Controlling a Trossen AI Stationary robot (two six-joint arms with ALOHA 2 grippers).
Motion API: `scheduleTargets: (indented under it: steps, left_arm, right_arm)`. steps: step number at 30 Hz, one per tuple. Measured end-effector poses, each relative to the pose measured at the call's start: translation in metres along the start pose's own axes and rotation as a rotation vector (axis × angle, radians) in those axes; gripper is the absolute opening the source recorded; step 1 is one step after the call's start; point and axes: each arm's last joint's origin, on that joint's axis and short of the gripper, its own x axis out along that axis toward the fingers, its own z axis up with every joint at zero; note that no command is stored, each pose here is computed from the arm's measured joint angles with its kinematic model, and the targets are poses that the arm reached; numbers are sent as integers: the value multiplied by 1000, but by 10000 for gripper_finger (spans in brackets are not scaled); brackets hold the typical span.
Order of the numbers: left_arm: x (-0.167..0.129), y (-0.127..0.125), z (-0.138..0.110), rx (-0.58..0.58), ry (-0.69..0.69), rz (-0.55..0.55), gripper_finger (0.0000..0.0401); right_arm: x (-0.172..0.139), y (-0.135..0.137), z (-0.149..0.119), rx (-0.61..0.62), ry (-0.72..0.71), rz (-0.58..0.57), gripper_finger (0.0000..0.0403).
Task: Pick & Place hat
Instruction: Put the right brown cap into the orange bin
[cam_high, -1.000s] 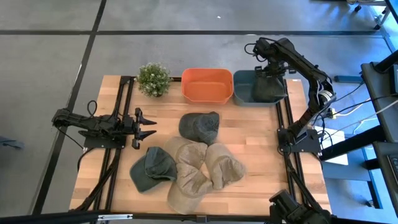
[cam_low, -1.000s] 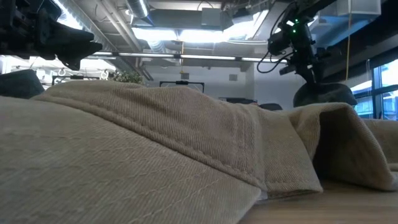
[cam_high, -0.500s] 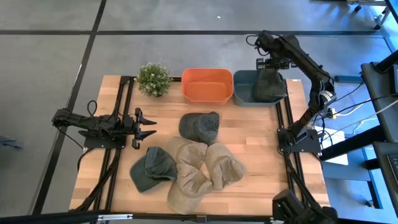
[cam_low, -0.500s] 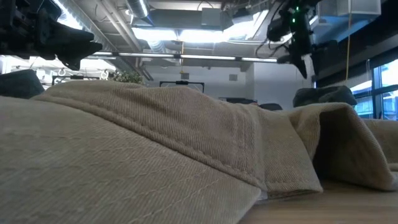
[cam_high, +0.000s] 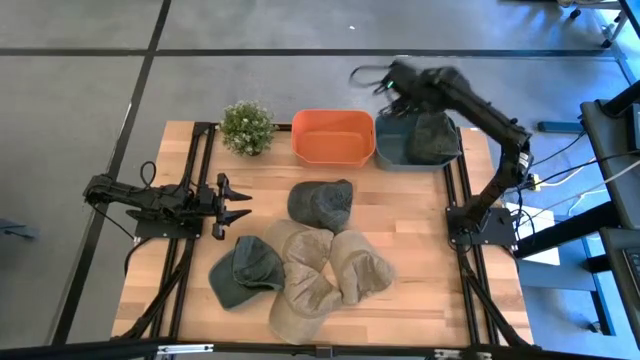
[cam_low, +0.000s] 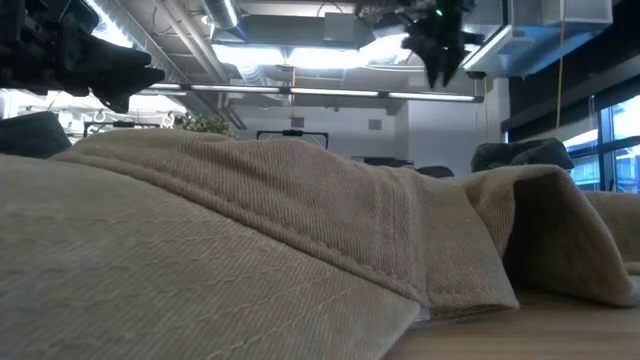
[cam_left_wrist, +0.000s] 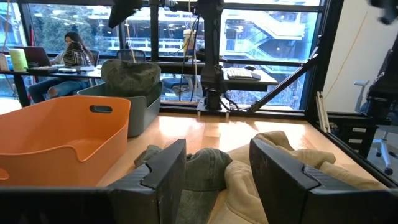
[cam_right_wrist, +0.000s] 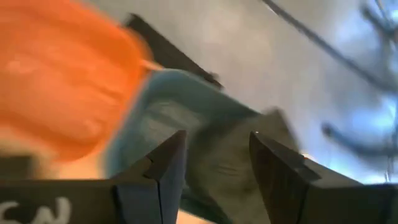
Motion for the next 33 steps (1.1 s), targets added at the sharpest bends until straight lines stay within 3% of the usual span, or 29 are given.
scheduleTargets:
  steps: [5, 11, 18, 22, 25, 29, 33]
  left_arm:
    - [0, 0, 0, 0, 0, -1, 173]
    - [0, 0, 0, 0, 0, 0, 173]
    - [0, 0, 0, 0, 0, -1, 173]
    - [0, 0, 0, 0, 0, -1, 173]
    - [0, 0, 0, 0, 0, -3, 173]
    - [0, 0, 0, 0, 0, -4, 173]
    - [0, 0, 0, 0, 0, -4, 173]
  right_arm:
    - [-14, 67, -28, -206, -65, 114, 177]
    - [-3, 128, -84, -371, -39, 162, 177]
    - [13, 157, -147, -393, 40, 137, 177]
    - [8, 161, -177, -377, 54, 191, 177]
    - [1, 160, -197, -364, 62, 295, 177]
    - [-10, 161, -228, -384, 110, 550, 177]
    - [-9, 171, -261, -548, 62, 766, 177]
